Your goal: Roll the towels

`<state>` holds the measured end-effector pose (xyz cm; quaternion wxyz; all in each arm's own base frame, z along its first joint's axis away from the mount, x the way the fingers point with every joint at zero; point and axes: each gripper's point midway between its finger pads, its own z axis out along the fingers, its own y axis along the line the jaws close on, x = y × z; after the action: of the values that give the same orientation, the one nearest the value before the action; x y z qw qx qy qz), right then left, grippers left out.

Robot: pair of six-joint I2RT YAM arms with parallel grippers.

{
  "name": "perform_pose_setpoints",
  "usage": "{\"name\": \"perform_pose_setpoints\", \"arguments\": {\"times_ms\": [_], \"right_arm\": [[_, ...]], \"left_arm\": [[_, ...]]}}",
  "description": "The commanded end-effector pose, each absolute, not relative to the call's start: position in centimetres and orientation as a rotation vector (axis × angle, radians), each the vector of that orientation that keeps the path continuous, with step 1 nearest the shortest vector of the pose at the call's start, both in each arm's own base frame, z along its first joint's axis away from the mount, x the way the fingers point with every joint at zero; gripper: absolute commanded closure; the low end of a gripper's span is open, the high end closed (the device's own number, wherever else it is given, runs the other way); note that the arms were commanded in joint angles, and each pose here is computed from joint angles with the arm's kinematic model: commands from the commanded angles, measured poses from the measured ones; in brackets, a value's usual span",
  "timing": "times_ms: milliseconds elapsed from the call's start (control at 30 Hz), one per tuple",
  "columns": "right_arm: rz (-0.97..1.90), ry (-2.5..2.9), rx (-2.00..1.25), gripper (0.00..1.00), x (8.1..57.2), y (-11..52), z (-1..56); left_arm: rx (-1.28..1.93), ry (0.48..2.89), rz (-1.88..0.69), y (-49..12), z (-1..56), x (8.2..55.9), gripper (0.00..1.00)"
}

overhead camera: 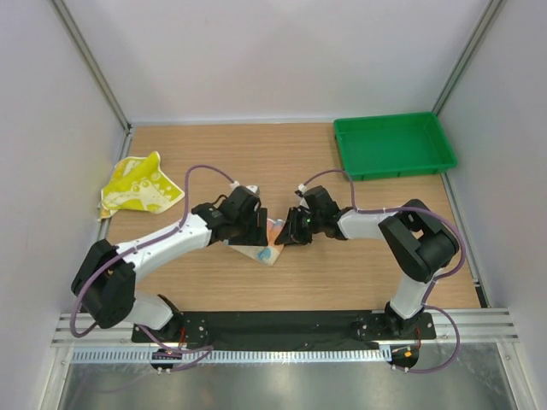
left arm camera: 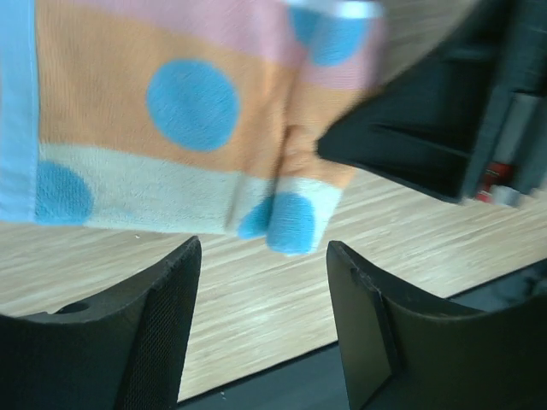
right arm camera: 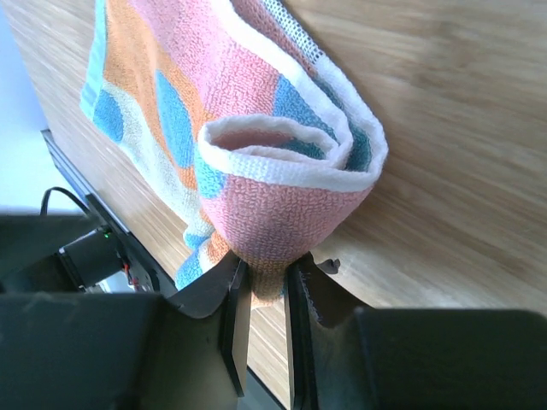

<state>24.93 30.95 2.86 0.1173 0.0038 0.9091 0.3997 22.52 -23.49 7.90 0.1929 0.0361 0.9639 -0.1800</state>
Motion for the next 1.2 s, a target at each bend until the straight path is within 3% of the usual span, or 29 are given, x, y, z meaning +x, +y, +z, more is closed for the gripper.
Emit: {"name": "perform_pose_setpoints", "arguments": {"times_ms": [0, 167, 633, 1167], "right_arm": [[1.095, 2.722, -0.057, 0.76, 24.3, 31.2, 2.6], [1.024, 2.796, -0.081, 0.76, 23.6, 31.2, 2.3], [0.989, 2.839, -0.086, 0.75, 23.4, 31.4, 2.4], [0.994, 2.872, -0.092, 0.76, 22.8, 31.5, 1.9]], "left_arm": [[0.283, 2.485, -0.208, -23.1, 11.1, 23.2, 0.38], [0.447, 2.341, -0.150, -26.1, 12.5, 21.9, 0.38], [0.648, 2.311, -0.142, -30.3, 7.7, 18.8, 0.40], [0.677, 2.406, 0.029, -28.3, 1.8, 17.9, 0.41]]}}
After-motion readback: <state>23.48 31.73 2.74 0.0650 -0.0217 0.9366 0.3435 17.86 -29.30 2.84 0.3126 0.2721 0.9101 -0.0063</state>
